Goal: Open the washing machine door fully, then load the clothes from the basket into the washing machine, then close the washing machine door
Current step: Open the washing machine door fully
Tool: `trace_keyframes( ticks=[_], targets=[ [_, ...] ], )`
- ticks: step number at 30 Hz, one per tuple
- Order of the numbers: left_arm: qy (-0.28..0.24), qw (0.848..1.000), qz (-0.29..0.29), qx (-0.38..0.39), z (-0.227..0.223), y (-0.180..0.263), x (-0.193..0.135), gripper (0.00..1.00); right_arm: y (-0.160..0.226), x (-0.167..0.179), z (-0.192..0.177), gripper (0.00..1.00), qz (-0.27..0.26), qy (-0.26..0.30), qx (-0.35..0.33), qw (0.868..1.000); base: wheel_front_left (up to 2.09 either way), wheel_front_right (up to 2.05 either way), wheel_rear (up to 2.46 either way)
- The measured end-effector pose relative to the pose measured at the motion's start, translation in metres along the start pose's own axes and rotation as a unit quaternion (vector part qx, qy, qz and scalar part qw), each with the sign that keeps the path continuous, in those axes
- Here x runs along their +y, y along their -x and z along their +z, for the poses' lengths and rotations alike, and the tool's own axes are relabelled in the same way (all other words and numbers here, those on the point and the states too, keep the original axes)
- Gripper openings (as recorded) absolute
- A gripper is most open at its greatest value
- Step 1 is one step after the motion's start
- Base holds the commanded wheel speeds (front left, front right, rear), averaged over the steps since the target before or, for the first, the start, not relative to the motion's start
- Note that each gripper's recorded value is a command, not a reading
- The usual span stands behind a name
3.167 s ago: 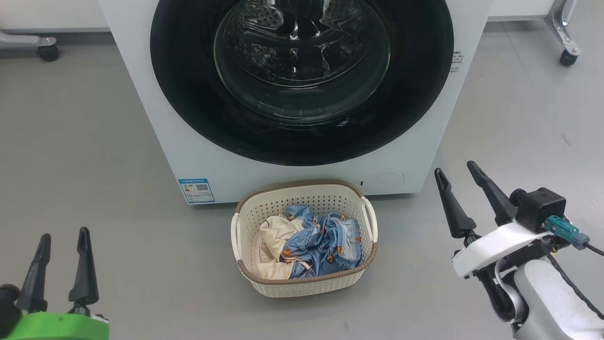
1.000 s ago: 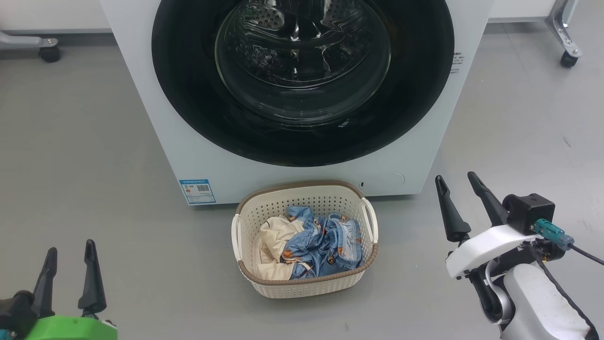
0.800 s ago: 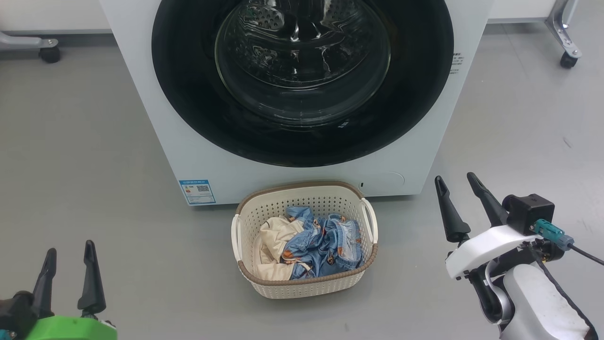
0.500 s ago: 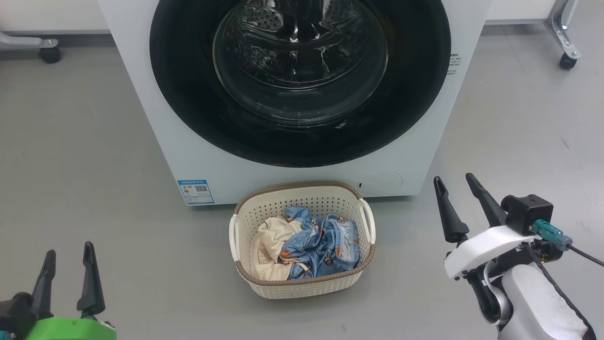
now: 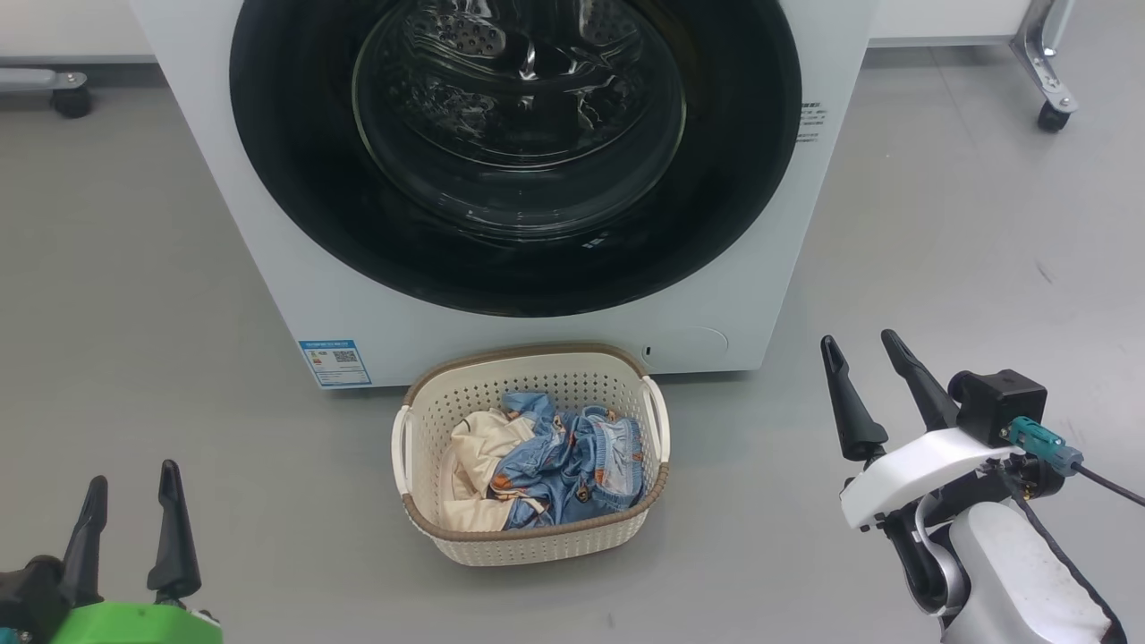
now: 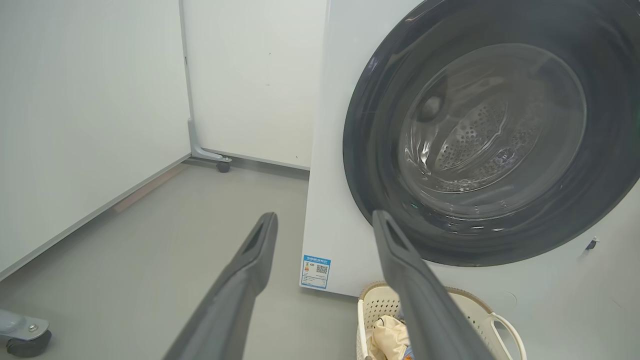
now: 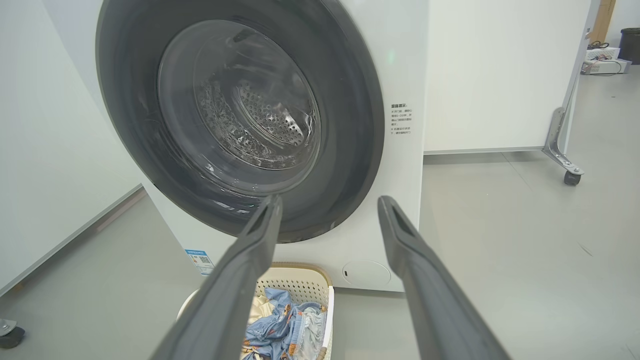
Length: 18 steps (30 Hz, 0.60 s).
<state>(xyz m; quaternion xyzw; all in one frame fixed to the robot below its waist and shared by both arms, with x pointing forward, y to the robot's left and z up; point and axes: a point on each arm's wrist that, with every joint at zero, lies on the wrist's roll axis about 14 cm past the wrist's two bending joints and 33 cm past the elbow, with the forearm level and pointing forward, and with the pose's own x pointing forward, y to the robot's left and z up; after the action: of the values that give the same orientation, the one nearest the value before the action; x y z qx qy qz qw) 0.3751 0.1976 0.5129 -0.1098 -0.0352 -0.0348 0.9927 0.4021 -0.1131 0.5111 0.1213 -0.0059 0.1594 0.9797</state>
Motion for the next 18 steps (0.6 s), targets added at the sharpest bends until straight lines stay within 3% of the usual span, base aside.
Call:
trace_keyframes(
  ticks=[18],
  targets=[
    [0.009,1.000,0.001,-0.001,-0.0013,0.0005,-0.0025,1.00,-0.0009,-0.0003,-0.0020,1.00,-0.001,0.002,0.003,1.000,0.89,0.89,-1.78]
  ],
)
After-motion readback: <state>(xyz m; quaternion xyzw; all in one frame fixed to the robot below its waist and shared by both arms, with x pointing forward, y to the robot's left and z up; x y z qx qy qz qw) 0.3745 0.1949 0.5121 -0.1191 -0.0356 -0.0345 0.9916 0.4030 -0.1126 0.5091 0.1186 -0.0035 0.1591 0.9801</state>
